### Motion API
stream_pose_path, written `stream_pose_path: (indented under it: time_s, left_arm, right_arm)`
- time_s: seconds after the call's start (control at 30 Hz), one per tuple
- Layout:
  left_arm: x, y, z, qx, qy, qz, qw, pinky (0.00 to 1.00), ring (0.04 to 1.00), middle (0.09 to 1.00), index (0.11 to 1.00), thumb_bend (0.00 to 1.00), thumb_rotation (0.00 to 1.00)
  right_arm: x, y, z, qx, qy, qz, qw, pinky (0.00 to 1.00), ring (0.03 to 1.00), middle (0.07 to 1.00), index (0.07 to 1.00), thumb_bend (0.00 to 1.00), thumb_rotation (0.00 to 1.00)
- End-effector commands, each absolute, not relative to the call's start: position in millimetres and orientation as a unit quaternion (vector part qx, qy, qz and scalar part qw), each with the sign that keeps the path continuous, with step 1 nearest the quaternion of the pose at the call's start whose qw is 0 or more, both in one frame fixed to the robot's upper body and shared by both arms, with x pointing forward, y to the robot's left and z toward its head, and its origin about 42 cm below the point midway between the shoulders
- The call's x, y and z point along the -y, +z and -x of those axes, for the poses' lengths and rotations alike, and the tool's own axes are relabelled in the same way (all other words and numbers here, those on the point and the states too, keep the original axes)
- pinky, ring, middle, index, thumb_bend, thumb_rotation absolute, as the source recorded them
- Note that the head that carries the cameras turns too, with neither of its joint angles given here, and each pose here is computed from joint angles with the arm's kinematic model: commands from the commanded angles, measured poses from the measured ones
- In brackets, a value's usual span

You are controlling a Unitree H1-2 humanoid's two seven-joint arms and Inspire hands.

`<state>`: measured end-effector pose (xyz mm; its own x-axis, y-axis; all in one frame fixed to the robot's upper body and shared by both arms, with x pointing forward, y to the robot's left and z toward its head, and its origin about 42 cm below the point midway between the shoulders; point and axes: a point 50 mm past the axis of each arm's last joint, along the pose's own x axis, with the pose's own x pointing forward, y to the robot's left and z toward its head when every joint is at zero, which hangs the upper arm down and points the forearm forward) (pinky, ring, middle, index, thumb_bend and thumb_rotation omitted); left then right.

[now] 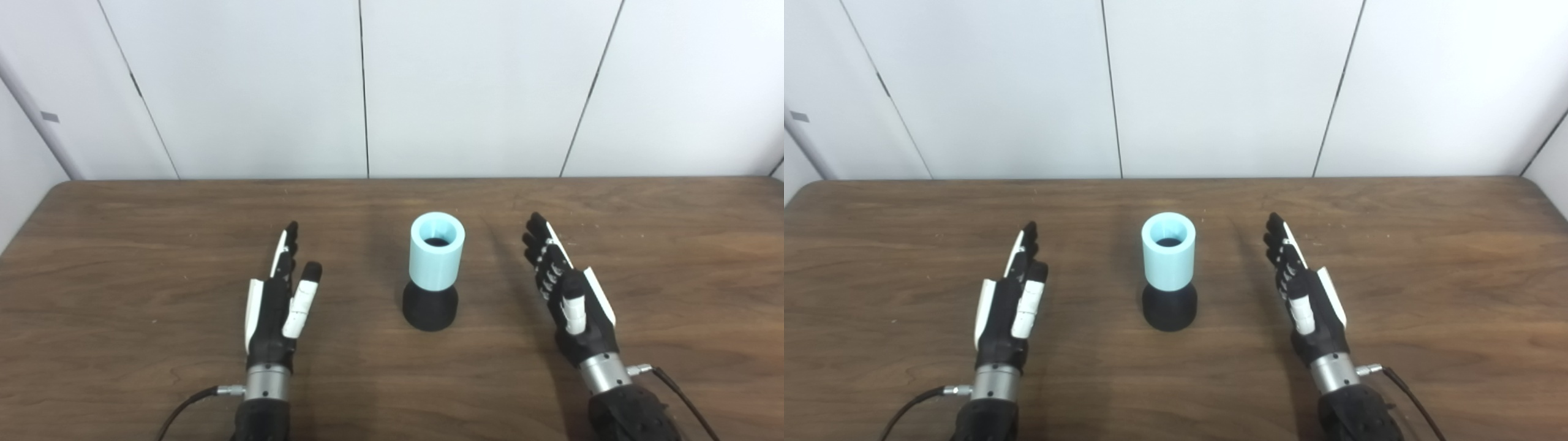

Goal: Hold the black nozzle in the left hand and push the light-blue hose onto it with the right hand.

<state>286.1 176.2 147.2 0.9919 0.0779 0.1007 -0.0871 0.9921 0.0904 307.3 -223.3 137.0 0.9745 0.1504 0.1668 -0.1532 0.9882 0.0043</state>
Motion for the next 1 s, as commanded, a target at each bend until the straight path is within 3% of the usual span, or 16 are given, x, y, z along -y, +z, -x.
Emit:
stream_pose_path:
  time_s: [0.0, 0.4, 0.73, 0.97]
  left_arm:
    - [-174.6, 165.9, -294.0, 0.071, 0.033, -0.024, 0.997, 1.00, 1.000, 1.000, 1.000, 1.00, 1.00]
    - [-190.9, 167.4, -301.7, 0.065, -0.017, -0.051, 0.996, 1.00, 1.000, 1.000, 1.000, 1.00, 1.00]
    - [-193.1, 163.1, -307.0, 0.070, -0.021, -0.053, 0.996, 1.00, 1.000, 1.000, 1.000, 1.00, 1.00]
    - [-192.3, 161.4, -306.9, 0.078, -0.021, -0.070, 0.994, 1.00, 1.000, 1.000, 1.000, 1.00, 1.00]
  right_arm:
    - [222.3, 153.3, -314.5, 0.113, 0.079, -0.012, 0.990, 1.00, 1.000, 1.000, 1.000, 0.89, 1.00]
    - [217.2, 153.7, -313.6, 0.118, 0.042, 0.006, 0.992, 1.00, 1.000, 1.000, 1.000, 0.78, 1.00]
    - [215.0, 154.0, -313.4, 0.111, 0.042, -0.019, 0.993, 1.00, 1.000, 1.000, 1.000, 0.79, 0.99]
    - [214.0, 155.5, -312.8, 0.099, 0.045, -0.048, 0.993, 1.00, 1.000, 1.000, 1.000, 0.84, 0.96]
